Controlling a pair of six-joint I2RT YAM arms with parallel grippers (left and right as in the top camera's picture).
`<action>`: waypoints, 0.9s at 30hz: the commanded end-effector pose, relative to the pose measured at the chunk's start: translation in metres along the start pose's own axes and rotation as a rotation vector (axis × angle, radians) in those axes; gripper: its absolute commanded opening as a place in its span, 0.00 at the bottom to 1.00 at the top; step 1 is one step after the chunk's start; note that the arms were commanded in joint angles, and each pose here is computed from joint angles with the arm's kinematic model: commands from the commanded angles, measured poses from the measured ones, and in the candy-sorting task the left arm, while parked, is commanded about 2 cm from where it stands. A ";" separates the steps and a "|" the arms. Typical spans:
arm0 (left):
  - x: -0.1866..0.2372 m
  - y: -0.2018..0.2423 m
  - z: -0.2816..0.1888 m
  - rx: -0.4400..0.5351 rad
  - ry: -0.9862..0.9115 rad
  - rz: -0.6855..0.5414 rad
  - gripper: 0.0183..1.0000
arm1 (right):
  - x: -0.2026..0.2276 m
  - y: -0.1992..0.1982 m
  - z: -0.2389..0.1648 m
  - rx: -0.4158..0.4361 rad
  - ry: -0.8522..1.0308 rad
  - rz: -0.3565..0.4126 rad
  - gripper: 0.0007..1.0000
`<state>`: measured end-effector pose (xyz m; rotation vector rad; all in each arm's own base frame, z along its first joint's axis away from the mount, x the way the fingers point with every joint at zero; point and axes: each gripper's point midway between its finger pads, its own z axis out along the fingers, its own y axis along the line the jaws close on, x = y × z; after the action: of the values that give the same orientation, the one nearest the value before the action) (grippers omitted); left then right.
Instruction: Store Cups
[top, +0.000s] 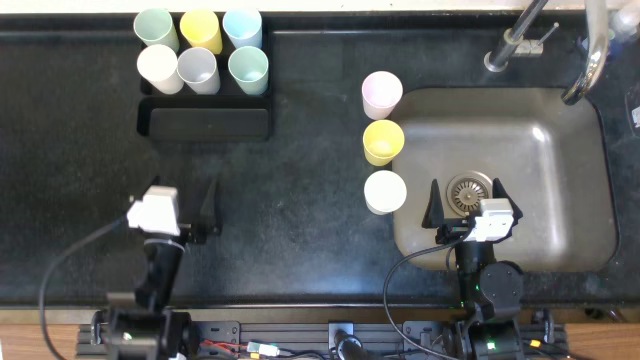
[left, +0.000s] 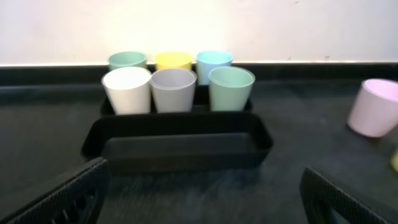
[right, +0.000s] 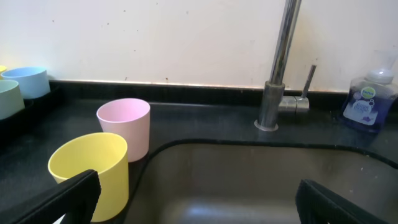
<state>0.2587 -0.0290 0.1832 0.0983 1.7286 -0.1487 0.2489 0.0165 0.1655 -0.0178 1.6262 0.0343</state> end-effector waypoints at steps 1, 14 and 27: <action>-0.072 -0.028 0.013 0.135 0.032 0.009 1.00 | 0.004 0.001 0.000 -0.006 0.000 0.000 1.00; -0.160 -0.138 0.109 0.130 0.464 -0.100 1.00 | 0.004 0.001 0.000 -0.006 0.000 0.000 1.00; -0.090 -0.215 0.174 -0.012 0.910 -0.196 1.00 | 0.004 0.001 0.000 -0.006 0.000 0.000 1.00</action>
<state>0.3998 -0.2560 0.2521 0.0854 2.6478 -0.2229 0.2489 0.0166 0.1656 -0.0178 1.6259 0.0349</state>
